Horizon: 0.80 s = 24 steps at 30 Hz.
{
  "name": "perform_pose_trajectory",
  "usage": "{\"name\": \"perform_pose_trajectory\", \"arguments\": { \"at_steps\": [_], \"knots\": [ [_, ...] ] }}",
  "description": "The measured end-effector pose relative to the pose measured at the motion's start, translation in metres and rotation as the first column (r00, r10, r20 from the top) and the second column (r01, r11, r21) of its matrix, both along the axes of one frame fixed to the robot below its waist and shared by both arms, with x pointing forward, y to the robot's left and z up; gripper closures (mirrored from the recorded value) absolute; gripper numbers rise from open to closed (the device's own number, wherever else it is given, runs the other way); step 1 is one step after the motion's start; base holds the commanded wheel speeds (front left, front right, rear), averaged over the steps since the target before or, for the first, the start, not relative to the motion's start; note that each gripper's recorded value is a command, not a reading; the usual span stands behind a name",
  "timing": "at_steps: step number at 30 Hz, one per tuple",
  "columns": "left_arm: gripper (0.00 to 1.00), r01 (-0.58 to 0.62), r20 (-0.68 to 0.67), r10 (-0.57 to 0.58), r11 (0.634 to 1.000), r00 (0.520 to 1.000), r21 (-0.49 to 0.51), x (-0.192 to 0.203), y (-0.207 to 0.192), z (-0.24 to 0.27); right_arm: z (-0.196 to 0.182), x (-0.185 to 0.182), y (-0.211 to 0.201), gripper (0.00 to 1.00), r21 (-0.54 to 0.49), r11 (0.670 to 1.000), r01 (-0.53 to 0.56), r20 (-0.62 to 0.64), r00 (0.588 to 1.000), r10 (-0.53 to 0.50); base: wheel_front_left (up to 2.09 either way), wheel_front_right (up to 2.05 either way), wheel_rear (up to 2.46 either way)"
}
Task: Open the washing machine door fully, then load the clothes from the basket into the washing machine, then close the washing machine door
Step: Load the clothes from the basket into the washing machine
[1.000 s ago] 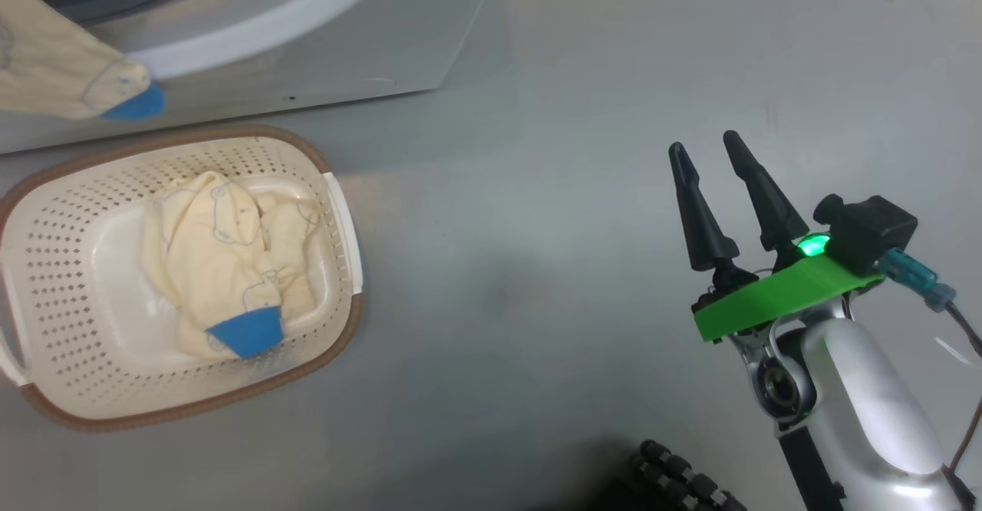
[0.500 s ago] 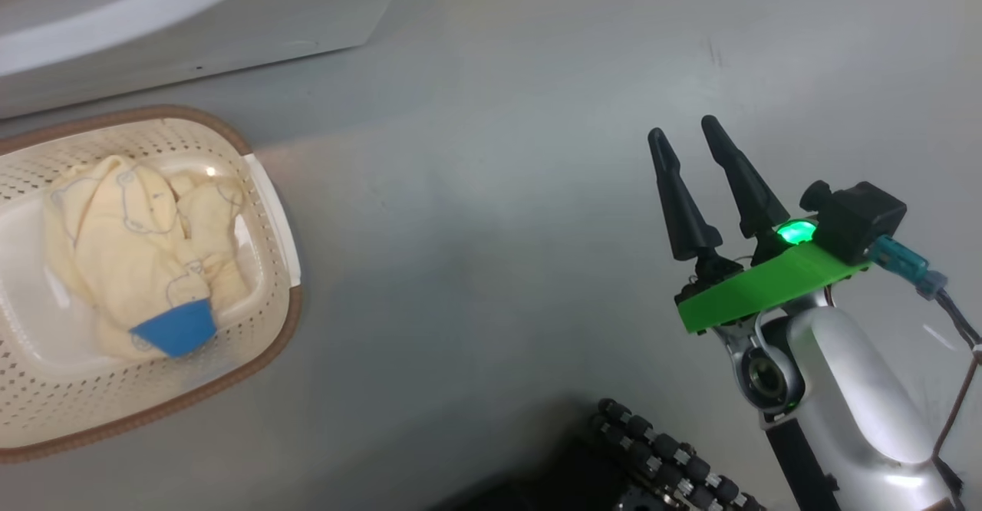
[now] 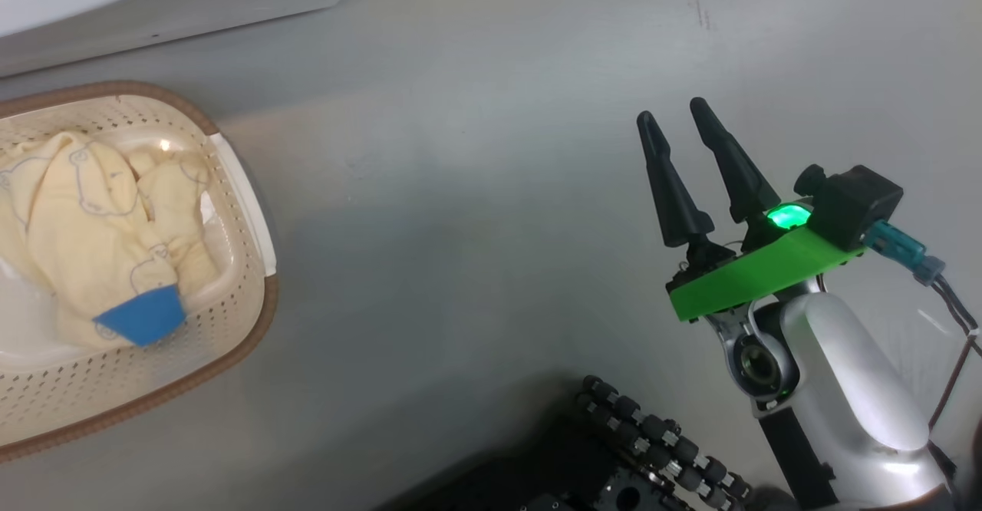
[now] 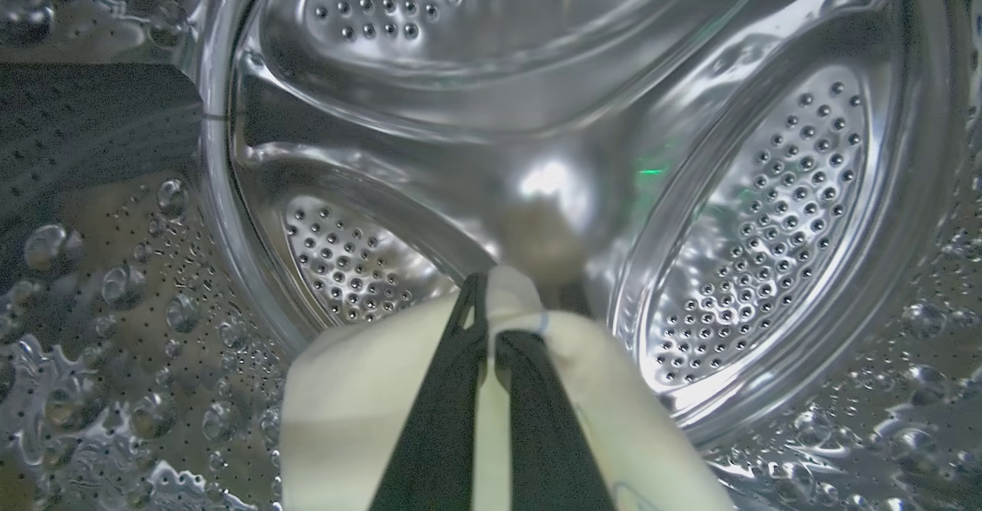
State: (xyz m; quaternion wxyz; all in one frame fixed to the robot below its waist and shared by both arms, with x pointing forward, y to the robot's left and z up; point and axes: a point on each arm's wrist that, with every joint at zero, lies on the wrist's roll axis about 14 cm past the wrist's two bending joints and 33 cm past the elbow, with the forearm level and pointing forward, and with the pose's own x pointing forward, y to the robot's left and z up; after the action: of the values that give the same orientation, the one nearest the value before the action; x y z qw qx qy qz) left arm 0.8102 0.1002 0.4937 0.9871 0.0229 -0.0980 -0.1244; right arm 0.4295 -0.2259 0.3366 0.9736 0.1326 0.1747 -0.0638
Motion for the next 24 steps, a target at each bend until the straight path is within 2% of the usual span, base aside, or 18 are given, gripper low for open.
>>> {"name": "perform_pose_trajectory", "arguments": {
  "at_steps": [4,9,11,12,13,14,24],
  "knots": [
    [1.0,-0.016,-0.019,0.017,1.0,1.0,0.017,0.003,0.006,-0.009,-0.001,0.003,0.002,0.0,0.005,1.0,-0.007,0.002,1.0,0.007,0.0,0.0,0.0],
    [1.0,-0.038,-0.294,0.04,0.999,0.955,0.013,-0.001,0.017,-0.072,0.0,0.008,0.006,0.0,0.011,1.0,-0.019,0.014,1.0,0.019,0.0,0.0,0.0],
    [1.0,-0.044,-0.361,0.042,0.999,0.932,0.003,-0.005,0.017,-0.088,-0.001,0.009,0.007,0.0,0.014,1.0,-0.022,0.013,1.0,0.022,0.0,0.0,0.0],
    [0.4,-0.042,-0.384,0.036,0.999,0.923,-0.005,-0.007,0.016,-0.093,-0.001,0.009,0.008,0.0,0.016,1.0,-0.023,0.014,1.0,0.023,0.0,0.0,0.0],
    [0.09,-0.04,-0.395,0.032,0.999,0.918,-0.013,-0.009,0.015,-0.095,-0.001,0.01,0.009,0.0,0.018,1.0,-0.024,0.014,1.0,0.024,0.0,0.0,0.0],
    [0.0,-0.042,-0.416,0.03,0.999,0.909,-0.02,-0.011,0.014,-0.097,-0.001,0.011,0.01,0.0,0.019,0.999,-0.026,0.016,1.0,0.026,0.0,0.0,0.0],
    [0.0,-0.039,-0.448,0.011,0.998,0.894,-0.053,-0.045,0.008,-0.113,0.012,0.019,0.009,0.0,-0.011,0.999,-0.037,0.059,0.998,0.038,0.0,0.0,0.0]
  ]
}}
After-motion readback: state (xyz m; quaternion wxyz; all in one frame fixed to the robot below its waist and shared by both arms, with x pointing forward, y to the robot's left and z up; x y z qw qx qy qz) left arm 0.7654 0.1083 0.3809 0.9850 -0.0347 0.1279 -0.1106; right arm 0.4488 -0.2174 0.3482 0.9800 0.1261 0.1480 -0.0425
